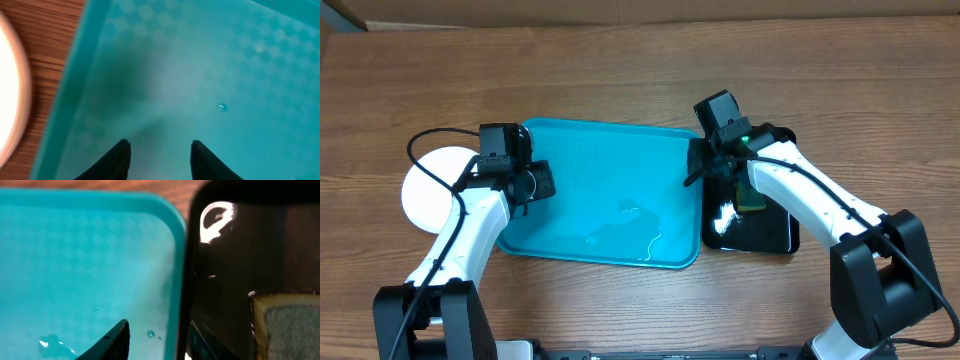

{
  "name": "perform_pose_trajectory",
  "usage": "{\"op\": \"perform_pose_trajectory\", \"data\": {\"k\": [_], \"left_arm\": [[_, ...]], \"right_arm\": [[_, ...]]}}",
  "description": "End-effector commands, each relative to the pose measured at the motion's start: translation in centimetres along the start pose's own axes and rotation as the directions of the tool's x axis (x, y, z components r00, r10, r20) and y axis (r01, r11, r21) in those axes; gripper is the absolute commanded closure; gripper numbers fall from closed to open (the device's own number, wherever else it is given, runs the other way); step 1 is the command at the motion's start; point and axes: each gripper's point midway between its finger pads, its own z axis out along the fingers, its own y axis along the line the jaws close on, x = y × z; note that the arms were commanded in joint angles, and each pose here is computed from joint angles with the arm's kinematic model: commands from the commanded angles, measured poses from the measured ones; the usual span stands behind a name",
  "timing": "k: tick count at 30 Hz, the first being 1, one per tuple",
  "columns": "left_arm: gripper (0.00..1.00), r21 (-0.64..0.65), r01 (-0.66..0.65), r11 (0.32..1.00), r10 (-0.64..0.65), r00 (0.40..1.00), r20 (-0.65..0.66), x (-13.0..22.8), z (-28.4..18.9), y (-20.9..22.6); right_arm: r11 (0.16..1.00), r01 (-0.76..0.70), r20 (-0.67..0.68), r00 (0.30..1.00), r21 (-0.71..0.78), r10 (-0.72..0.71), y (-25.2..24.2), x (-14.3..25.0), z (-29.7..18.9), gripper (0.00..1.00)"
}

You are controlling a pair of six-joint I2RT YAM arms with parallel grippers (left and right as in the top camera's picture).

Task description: Clean dirty plates on tray and stack at the side

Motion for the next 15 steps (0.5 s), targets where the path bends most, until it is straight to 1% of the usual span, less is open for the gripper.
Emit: {"op": "perform_pose_trajectory", "data": {"k": [1,3,5,7,8,9,12,15], "left_arm": [[0.69,-0.142,-0.007,0.99,0.012,0.999,0.031,-0.5,-0.1,2.3],[0.71,-0.196,0.005,0.981,0.004,0.999,0.048,-0.8,-0.2,3.4],[0.76,-0.215,0.018,0.976,-0.005,0.998,0.06,-1.1,-0.3,3.9],[0.75,-0.213,0.025,0.977,-0.01,0.998,0.069,-1.4,-0.3,4.3],[0.7,-0.201,0.026,0.979,-0.012,0.997,0.07,-1.5,-0.2,4.3],[0.6,-0.176,0.006,0.984,0.006,0.998,0.067,-1.7,0.1,4.1],[0.55,-0.103,-0.027,0.994,0.032,0.998,0.05,-1.6,0.9,3.6],[0.52,-0.098,-0.013,0.995,0.018,0.999,0.046,-1.8,1.6,4.3]], "right_arm": [[1.0,0.005,-0.019,1.0,-0.006,-0.005,0.0,0.7,0.4,0.59],[1.0,0.006,-0.041,0.999,-0.019,-0.006,0.2,1.3,0.5,0.6],[1.0,0.007,-0.057,0.998,-0.013,-0.008,0.0,1.7,0.5,0.59],[1.0,0.007,-0.066,0.998,-0.008,-0.008,-0.1,2.0,0.5,0.59],[1.0,0.007,-0.071,0.997,-0.005,-0.008,-0.1,2.1,0.5,0.59],[1.0,0.007,-0.077,0.997,-0.003,-0.007,-0.2,2.2,0.4,0.59],[1.0,0.007,-0.092,0.996,0.006,-0.007,-0.4,2.6,0.4,0.6],[1.0,0.007,-0.091,0.996,0.005,-0.006,-0.4,2.6,0.4,0.6]]}}
